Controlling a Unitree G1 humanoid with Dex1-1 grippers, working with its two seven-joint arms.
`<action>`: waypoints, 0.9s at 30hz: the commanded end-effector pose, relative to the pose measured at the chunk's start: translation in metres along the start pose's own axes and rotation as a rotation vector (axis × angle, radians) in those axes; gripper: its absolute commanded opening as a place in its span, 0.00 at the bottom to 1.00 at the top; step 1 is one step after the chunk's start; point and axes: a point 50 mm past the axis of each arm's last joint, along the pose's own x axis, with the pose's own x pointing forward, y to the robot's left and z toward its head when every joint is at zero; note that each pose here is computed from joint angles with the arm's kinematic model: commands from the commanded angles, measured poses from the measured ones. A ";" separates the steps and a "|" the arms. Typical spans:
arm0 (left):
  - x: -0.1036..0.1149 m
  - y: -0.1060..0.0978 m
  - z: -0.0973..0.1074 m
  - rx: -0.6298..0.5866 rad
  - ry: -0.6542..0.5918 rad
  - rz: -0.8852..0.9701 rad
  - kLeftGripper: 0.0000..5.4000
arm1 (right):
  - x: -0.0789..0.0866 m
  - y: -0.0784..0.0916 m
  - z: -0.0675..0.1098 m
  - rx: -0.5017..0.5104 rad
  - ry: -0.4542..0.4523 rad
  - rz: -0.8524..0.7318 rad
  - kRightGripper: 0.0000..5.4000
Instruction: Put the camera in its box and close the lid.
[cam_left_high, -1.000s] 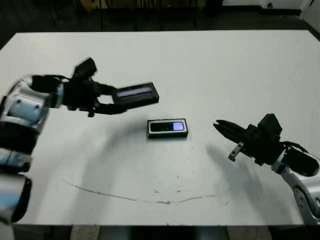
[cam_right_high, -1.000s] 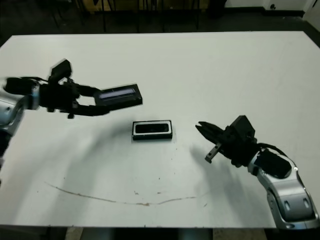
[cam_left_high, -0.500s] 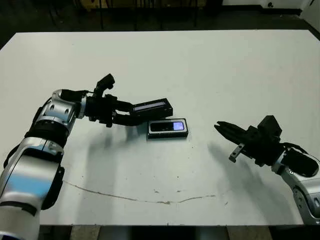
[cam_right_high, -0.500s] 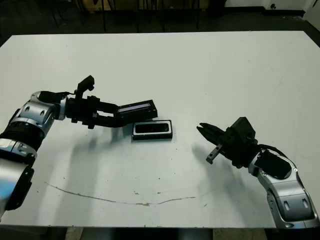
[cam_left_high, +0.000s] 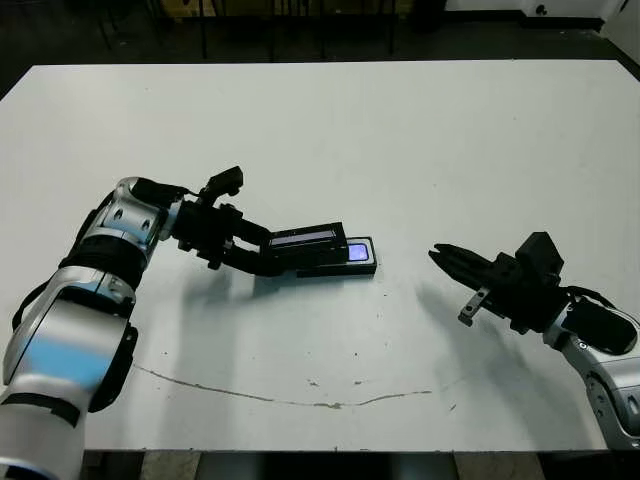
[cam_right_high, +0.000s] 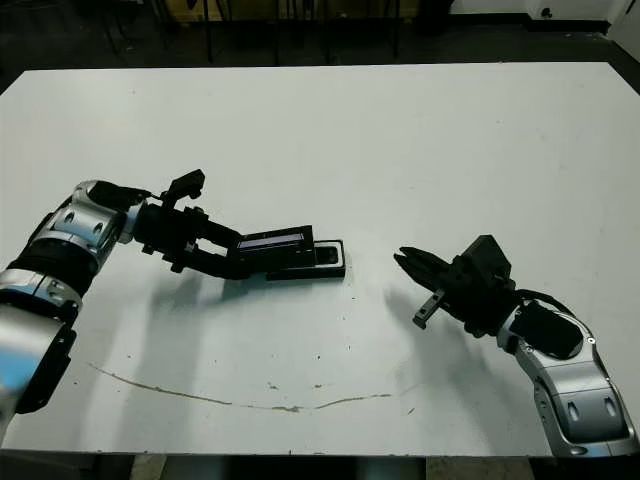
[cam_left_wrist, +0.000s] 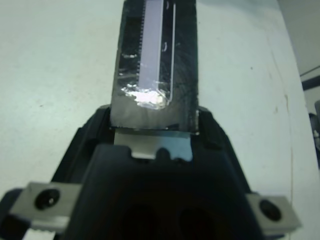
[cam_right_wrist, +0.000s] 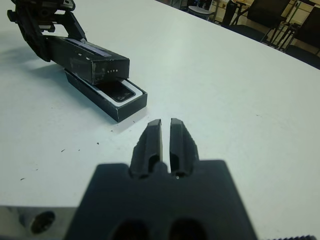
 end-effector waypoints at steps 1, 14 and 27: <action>0.009 -0.006 -0.005 0.003 0.051 -0.068 0.49 | -0.002 0.000 -0.005 0.000 0.022 -0.001 0.00; 0.030 -0.007 0.004 0.157 0.139 0.021 0.49 | -0.002 0.000 -0.005 -0.005 0.029 -0.003 0.00; 0.047 -0.012 0.004 0.123 0.132 -0.021 0.49 | -0.003 0.001 -0.006 0.008 0.033 -0.004 0.00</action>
